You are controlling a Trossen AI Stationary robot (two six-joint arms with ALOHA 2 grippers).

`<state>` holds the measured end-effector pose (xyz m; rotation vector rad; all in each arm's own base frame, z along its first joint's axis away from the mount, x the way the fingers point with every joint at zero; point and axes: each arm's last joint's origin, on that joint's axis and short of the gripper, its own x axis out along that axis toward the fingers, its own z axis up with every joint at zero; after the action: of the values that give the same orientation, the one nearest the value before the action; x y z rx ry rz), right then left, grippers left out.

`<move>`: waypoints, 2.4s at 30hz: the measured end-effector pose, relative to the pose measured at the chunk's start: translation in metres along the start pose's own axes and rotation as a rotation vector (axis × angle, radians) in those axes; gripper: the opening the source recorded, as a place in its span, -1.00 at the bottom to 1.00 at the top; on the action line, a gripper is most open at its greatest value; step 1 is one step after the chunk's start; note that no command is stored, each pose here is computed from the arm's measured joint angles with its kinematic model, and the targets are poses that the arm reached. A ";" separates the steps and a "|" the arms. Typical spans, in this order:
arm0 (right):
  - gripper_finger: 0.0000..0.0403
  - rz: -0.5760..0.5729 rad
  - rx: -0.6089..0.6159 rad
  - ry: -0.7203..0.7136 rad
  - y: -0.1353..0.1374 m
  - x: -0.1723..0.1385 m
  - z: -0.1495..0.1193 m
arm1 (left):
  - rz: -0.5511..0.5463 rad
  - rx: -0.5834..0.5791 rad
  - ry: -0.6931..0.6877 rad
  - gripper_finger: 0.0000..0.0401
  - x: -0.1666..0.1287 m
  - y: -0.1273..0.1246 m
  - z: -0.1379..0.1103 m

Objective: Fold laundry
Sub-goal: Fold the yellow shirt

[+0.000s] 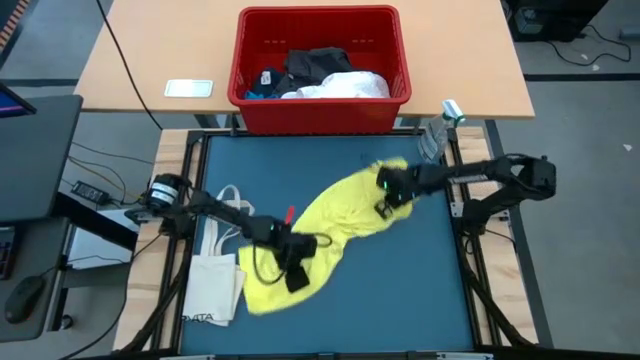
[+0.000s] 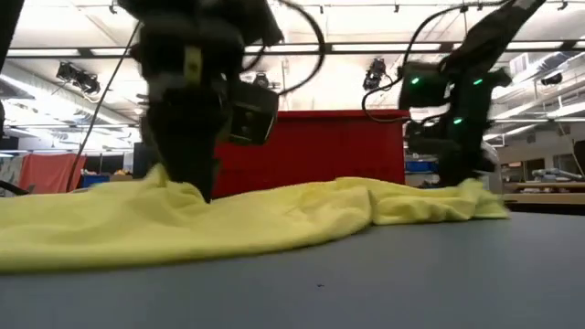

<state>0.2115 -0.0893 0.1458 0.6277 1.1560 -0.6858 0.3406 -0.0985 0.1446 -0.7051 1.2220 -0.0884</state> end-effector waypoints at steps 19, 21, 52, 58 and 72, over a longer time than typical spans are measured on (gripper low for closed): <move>-0.60 0.295 0.080 -0.184 0.028 -0.085 0.029 | -0.215 -0.138 -0.406 -0.43 -0.036 -0.013 0.058; -0.60 0.334 0.081 -0.193 0.045 -0.088 0.013 | -0.190 -0.132 -0.398 -0.43 -0.043 -0.009 0.058; -0.84 0.508 0.179 -0.060 0.245 0.030 -0.059 | 0.009 0.190 0.103 -0.43 -0.084 0.054 0.031; -0.94 0.409 0.039 0.109 0.234 0.023 -0.069 | 0.029 0.173 0.142 -0.43 -0.087 0.061 0.028; -0.96 0.185 -0.376 0.259 0.168 -0.044 -0.103 | 0.032 -0.043 0.051 -0.43 -0.090 0.064 0.039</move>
<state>0.2663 0.1029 0.1744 0.5021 1.4029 -0.2219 0.3227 0.0073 0.1907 -0.7245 1.2867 -0.0545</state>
